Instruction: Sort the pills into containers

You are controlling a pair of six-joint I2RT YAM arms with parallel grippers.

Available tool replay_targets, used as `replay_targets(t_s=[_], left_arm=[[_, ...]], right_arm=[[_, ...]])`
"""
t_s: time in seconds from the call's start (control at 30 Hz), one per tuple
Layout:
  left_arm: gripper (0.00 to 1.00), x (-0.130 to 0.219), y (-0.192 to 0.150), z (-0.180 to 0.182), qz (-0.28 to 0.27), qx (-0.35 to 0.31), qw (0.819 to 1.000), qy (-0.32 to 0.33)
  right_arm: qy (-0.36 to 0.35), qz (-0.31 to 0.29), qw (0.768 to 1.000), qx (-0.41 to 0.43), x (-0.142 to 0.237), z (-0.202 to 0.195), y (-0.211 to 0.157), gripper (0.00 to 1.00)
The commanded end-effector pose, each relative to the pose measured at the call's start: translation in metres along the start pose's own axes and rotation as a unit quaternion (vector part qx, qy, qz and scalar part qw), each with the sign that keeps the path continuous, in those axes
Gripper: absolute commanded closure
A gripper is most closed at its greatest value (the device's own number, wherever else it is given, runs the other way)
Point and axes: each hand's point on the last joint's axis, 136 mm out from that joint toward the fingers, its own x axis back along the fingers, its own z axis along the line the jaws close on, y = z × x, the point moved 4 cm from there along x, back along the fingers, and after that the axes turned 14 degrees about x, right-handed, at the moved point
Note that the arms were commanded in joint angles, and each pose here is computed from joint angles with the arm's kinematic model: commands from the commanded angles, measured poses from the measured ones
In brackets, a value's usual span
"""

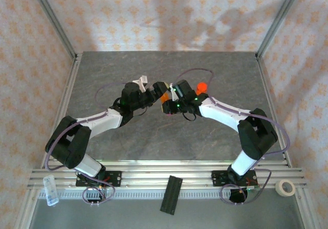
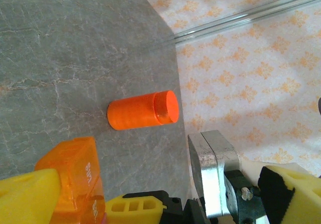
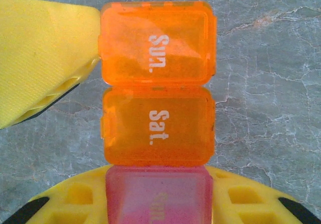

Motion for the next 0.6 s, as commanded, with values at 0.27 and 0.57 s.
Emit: replay_targets(t_s=[0.27,0.57], left_arm=[[0.00,-0.008,-0.014,-0.023,0.015,0.005,0.999,-0.048],[0.01,-0.006,-0.013,-0.033,0.007,0.032,0.995,-0.090]], right_arm=[[0.003,-0.034,0.999,0.004,0.007,0.005,0.012,0.71],[0.003,-0.039,0.999,-0.006,0.005,0.003,0.011,0.71]])
